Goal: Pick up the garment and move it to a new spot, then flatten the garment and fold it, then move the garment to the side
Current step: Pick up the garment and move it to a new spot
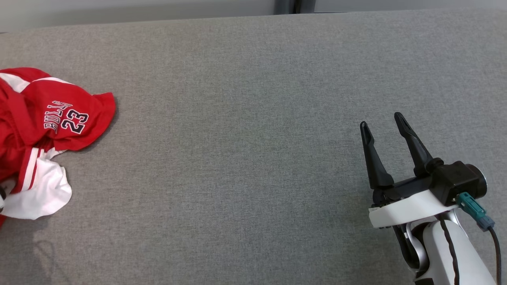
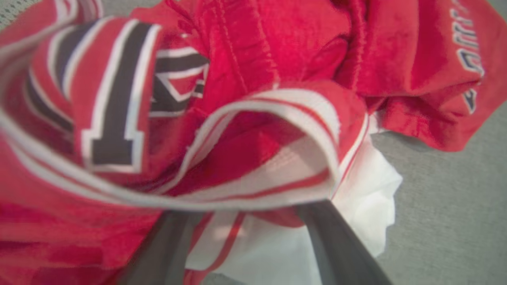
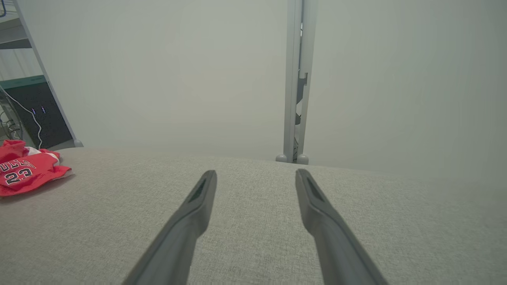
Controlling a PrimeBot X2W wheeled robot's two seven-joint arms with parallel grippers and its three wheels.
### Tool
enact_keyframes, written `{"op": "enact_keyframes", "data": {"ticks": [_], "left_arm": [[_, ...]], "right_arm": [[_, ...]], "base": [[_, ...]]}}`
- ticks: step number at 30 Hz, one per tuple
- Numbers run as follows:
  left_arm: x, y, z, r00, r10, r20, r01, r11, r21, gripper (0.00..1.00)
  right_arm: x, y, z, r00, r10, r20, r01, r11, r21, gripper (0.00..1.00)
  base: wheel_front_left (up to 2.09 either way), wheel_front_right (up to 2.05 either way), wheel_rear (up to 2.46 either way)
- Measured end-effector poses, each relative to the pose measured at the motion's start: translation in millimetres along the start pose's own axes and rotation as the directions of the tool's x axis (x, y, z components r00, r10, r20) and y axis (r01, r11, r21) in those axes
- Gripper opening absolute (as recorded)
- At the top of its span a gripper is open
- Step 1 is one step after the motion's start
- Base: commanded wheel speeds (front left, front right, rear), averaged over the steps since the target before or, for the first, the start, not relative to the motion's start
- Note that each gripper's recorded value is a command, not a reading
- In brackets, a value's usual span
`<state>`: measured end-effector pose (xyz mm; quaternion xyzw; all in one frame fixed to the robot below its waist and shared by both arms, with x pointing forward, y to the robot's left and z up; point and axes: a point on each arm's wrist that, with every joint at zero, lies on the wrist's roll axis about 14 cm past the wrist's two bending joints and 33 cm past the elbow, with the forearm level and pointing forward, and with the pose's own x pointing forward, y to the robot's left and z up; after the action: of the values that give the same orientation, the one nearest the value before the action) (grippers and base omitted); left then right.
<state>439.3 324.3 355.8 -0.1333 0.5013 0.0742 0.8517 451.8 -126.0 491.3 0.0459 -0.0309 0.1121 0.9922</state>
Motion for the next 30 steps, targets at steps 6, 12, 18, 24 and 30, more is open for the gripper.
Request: {"op": "enact_keyframes", "data": {"ticks": [6, 12, 18, 24, 30], "left_arm": [[0.0, 2.5, -9.6, 0.999, -0.002, -0.049, 0.002, 1.0, 0.001, 0.18], [-4.5, 3.3, -11.7, 1.0, -0.006, -0.031, 0.006, 1.0, 0.014, 0.0], [-14.2, 4.7, -7.9, 1.0, -0.003, -0.002, 0.003, 0.999, 0.045, 0.0], [-29.0, 4.7, 5.8, 0.998, -0.01, 0.067, 0.005, 0.997, 0.083, 0.0], [-51.2, 0.7, 30.6, 0.984, -0.033, 0.173, 0.009, 0.99, 0.139, 0.0]], "right_arm": [[-1.6, -0.8, -1.2, 1.0, -0.003, -0.004, 0.003, 1.0, -0.003, 1.0], [-0.5, 5.2, 1.2, 1.0, 0.014, 0.002, -0.014, 1.0, -0.005, 1.0], [-1.8, 13.9, 3.8, 0.999, 0.036, 0.006, -0.036, 0.999, -0.002, 1.0], [-4.4, 20.1, 6.8, 0.999, 0.05, 0.01, -0.05, 0.999, 0.0, 1.0], [-7.5, 25.6, 12.2, 0.998, 0.061, 0.021, -0.061, 0.998, 0.004, 1.0]], "base": [[0.0, 0.0, 0.0], [0.0, 0.0, 0.0], [0.0, 0.0, 0.0], [0.0, 0.0, 0.0], [0.0, 0.0, 0.0]]}}
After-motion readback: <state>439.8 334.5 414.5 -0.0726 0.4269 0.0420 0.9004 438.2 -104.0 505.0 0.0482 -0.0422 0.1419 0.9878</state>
